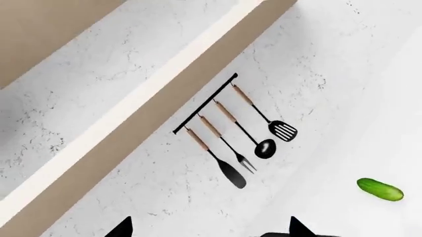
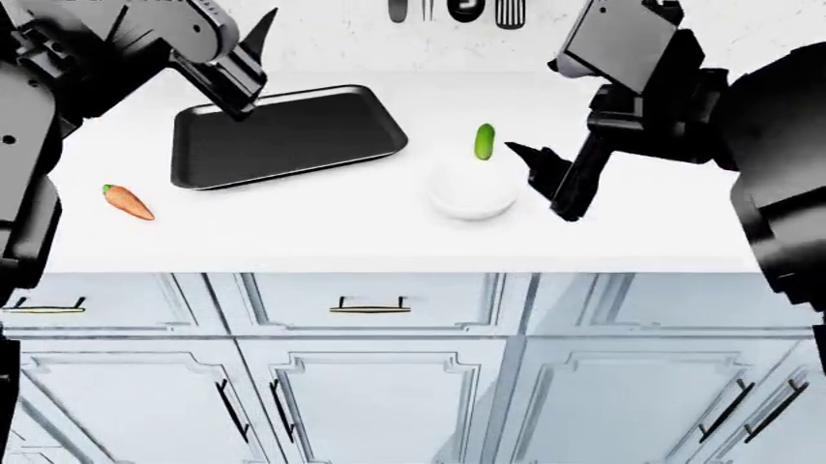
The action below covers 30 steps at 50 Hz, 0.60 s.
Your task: Place the two vegetables and bowl onto the tray for setting up a vegetable dip station.
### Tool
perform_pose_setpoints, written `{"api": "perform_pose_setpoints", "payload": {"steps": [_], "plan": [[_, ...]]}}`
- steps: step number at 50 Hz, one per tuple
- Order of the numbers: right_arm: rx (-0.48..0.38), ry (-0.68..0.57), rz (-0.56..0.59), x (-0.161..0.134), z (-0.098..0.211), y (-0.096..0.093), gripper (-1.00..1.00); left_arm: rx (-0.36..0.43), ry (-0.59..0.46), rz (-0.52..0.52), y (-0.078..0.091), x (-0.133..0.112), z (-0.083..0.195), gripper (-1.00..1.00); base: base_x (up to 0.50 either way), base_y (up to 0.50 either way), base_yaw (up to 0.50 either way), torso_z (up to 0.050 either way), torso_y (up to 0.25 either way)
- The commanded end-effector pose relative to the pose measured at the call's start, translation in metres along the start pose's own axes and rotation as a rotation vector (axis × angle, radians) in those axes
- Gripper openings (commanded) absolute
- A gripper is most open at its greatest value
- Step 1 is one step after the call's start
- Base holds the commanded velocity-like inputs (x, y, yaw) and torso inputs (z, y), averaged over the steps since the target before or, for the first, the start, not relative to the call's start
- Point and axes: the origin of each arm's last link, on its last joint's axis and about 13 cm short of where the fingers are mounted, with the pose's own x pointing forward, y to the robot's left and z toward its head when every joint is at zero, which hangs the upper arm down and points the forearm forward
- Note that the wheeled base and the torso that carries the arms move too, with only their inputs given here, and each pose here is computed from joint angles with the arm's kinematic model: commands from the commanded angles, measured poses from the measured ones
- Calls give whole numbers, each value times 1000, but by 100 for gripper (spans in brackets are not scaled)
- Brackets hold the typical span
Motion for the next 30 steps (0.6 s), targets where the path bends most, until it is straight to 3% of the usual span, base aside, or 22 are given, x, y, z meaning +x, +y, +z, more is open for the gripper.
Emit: {"api": "perform_pose_setpoints", "payload": {"steps": [1,6,9,14,17,22,30], "plan": [[-178,214,-38,28,-10,-63,100,181,60,-36,31,30,7,100,0,0,0,50,72],[-330,333,-25,43,-27,-69,100,155,68,-46,31,29,7,100,0,0,0,46,39],[-376,395,19,49,-31,-69,100,152,65,-47,31,28,7,100,0,0,0,28,7],[-483,459,115,59,-36,-63,100,148,62,-41,32,21,6,100,0,0,0,14,0],[-582,529,248,61,-41,-55,100,147,53,-47,30,14,8,100,0,0,0,0,0],[-694,547,307,75,-43,-52,100,150,60,-51,29,11,7,100,0,0,0,0,0],[-712,492,316,102,-46,-43,100,134,79,-79,14,10,-6,100,0,0,0,0,0]]}}
